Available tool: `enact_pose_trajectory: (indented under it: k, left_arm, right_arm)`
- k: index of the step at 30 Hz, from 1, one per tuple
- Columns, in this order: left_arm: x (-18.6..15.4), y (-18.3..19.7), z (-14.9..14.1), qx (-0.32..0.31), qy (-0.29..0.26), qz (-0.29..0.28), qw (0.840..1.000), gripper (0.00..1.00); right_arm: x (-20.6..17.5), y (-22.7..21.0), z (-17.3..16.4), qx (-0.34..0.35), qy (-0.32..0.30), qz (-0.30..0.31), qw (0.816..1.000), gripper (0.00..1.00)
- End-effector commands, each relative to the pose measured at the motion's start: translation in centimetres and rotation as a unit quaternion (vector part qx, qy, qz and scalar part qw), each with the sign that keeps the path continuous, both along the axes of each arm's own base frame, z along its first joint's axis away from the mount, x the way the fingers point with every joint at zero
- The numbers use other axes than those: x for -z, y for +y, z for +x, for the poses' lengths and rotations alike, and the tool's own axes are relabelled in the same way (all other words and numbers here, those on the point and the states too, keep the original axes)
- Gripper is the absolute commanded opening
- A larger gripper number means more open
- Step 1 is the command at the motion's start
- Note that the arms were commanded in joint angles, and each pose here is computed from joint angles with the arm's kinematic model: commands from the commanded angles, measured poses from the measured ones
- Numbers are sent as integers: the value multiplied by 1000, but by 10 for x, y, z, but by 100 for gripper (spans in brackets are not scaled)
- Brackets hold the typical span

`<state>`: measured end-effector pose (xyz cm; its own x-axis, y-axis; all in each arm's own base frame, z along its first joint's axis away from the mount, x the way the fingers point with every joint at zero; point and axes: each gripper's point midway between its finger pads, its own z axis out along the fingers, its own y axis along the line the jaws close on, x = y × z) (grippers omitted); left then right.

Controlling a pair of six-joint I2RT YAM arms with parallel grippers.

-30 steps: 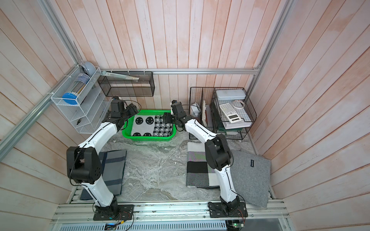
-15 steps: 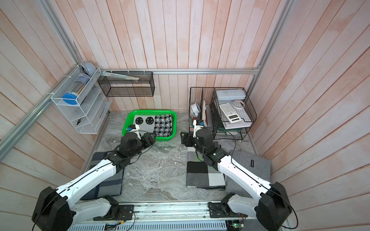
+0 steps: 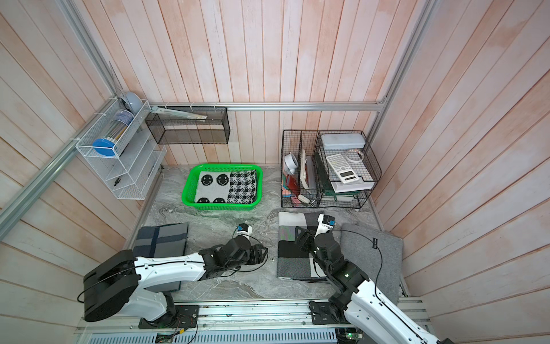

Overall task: Put the folded scarf in the basket
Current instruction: Adjust the scarf at the center of the board.

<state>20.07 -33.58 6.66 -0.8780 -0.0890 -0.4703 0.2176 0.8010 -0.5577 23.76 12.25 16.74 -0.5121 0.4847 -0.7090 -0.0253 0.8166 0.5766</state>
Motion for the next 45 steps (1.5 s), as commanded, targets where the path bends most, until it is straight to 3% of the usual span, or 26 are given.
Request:
enact_pose_trajectory:
  k: [1, 9, 23, 26, 28, 29, 34, 39, 40, 41, 42, 43, 45]
  left_arm:
    - [-13, -30, -4, 23, -4, -28, 999, 65]
    - [5, -63, -21, 52, 25, -40, 998, 55]
    - [29, -79, -28, 78, 52, -27, 995, 37]
    - [31, -81, -29, 87, 52, -24, 995, 25]
    - [33, -80, -27, 85, 50, -14, 995, 8]
    - [35, -75, -24, 77, 49, -7, 996, 1]
    - [30, -24, -7, 20, 36, 8, 999, 0]
    - [37, 92, 28, -82, 48, 77, 992, 0]
    - [36, 116, 32, -105, 51, 94, 989, 6]
    - [32, 143, 40, -140, 49, 104, 983, 46]
    - [24, 164, 46, -168, 43, 104, 979, 79]
    - [17, 179, 49, -192, 36, 98, 976, 96]
    - [-3, 197, 53, -220, 6, 78, 972, 100]
  right_arm:
    - [14, -11, -5, 24, 19, -1, 1000, 73]
    - [25, -15, -11, 25, 32, -7, 999, 72]
    - [39, -18, -17, 29, 46, 1, 999, 72]
    - [40, -17, -17, 29, 49, 0, 998, 72]
    - [42, -16, -16, 27, 51, 0, 998, 72]
    - [43, -15, -16, 25, 53, 1, 998, 72]
    - [41, -3, -14, 1, 53, 10, 999, 72]
    - [50, 12, -6, -27, 66, -7, 997, 72]
    - [51, 17, -5, -36, 68, -10, 997, 72]
    - [53, 21, -3, -44, 72, -16, 996, 72]
    - [54, 24, 0, -50, 75, -23, 996, 72]
    - [56, 26, 2, -53, 79, -30, 995, 72]
    - [59, 31, 9, -59, 84, -48, 994, 73]
